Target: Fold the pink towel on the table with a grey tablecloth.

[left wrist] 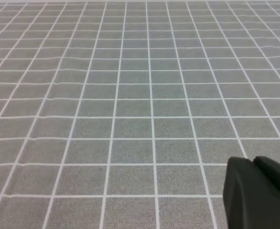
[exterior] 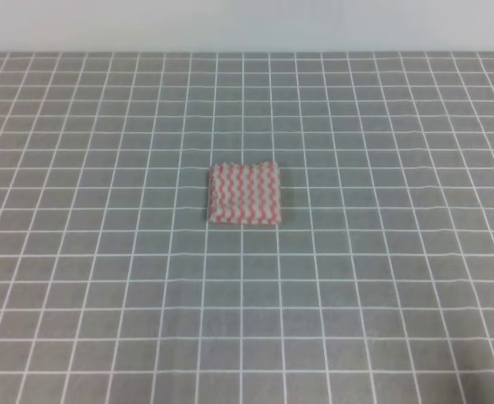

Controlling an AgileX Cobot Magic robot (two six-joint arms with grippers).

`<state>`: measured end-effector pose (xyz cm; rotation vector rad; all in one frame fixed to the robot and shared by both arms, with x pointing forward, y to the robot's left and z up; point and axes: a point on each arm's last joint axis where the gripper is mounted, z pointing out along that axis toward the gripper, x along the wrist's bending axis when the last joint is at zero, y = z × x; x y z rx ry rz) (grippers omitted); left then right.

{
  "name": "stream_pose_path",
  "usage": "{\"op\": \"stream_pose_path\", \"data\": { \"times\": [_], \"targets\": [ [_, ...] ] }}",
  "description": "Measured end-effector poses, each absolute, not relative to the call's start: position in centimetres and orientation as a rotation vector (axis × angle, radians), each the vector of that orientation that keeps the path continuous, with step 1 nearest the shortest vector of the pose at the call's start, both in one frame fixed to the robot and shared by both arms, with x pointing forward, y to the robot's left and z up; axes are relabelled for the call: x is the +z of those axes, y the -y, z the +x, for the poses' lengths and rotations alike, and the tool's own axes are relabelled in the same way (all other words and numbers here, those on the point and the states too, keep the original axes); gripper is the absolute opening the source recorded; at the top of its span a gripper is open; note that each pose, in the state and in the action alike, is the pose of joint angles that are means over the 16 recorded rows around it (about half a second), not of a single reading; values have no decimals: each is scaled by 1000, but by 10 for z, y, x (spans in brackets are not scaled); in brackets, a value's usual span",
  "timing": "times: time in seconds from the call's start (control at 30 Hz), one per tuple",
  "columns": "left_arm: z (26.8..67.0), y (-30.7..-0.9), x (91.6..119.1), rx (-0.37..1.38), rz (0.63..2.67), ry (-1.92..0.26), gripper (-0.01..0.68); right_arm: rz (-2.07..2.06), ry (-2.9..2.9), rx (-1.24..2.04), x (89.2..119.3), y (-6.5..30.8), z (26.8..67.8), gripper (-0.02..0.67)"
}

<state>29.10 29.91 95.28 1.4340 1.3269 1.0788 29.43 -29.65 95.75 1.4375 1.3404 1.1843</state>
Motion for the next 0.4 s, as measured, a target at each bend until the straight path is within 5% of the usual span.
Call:
{"op": "stream_pose_path", "data": {
  "times": [0.4],
  "targets": [
    [291,-299,952,1076,1431,-1328,1,1441,-1346,1180,956,297,295,-17]
  ]
}}
